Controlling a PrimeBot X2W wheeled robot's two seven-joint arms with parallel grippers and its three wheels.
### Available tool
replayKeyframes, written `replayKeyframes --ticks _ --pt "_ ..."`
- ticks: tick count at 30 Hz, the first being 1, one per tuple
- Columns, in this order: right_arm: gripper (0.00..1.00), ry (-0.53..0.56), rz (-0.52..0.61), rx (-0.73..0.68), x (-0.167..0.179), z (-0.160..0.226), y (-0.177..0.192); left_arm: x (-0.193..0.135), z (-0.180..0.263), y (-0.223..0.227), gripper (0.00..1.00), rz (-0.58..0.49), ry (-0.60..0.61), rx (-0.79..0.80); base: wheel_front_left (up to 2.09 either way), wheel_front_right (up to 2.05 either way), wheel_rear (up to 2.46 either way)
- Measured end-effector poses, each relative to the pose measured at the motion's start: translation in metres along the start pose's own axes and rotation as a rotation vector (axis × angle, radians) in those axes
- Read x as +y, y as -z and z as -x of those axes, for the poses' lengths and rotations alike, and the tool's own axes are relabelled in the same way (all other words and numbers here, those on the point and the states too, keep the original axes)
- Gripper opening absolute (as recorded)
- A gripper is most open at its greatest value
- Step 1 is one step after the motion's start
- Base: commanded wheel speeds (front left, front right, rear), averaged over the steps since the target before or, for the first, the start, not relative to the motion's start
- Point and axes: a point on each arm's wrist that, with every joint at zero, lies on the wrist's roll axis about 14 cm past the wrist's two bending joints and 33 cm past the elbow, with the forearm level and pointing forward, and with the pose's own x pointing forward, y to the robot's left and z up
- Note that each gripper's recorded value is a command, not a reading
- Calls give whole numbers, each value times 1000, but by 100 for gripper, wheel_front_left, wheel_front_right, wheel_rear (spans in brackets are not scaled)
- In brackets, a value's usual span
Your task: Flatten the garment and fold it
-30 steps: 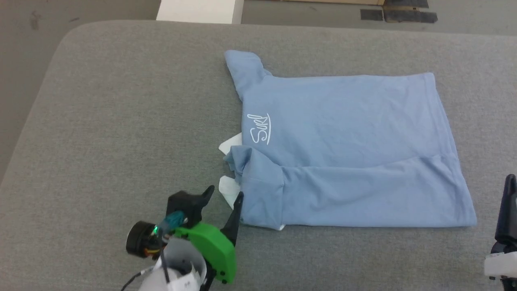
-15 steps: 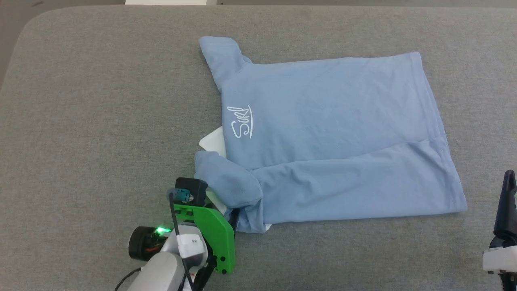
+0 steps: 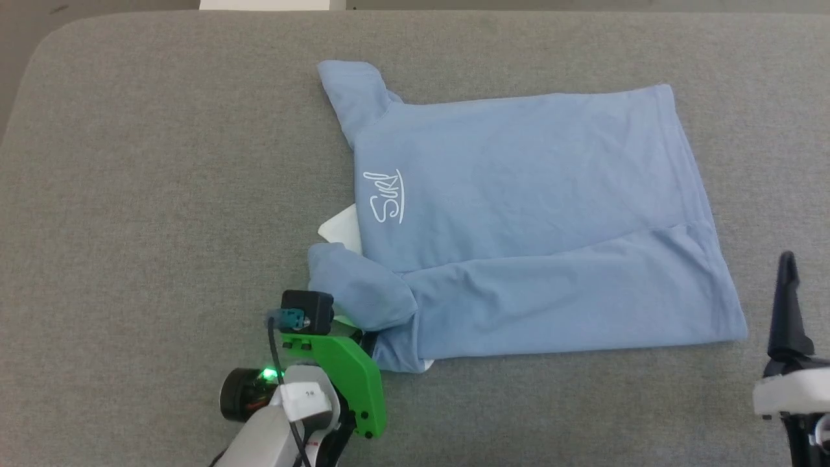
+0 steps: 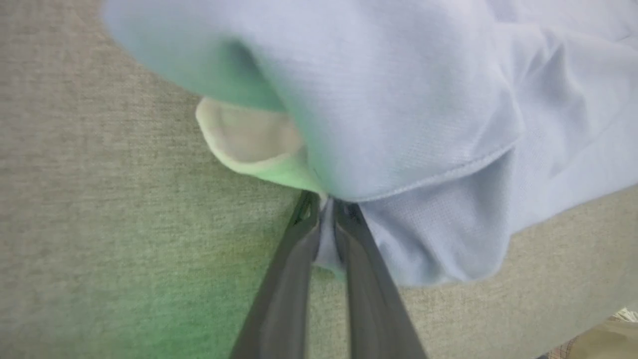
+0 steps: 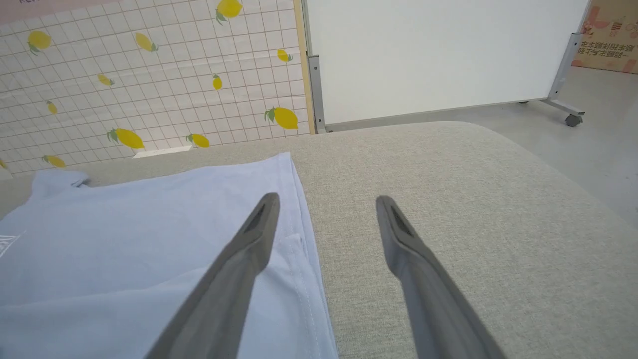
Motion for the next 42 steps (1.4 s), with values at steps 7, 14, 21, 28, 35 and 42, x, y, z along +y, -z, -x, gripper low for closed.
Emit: replayKeyframes --ticks 7,14,21,28,35,42 --pt "100 -3 -36 379 -3 -1 53 1 3 -7 0 53 2 -60 0 0 0" --pt "100 7 21 659 -17 0 90 3 2 -9 0 67 2 -70 0 0 0" --pt "0 -49 17 814 4 -2 118 9 0 -9 0 95 -13 -75 0 0 0" --pt "0 -44 -26 787 11 -7 114 15 2 -17 0 168 -25 -118 0 0 0" --pt "0 -47 -82 687 16 -9 89 23 15 -26 0 205 -41 -164 0 0 0" --pt "0 -50 -115 613 14 10 61 28 45 -20 0 224 -63 -188 0 0 0"
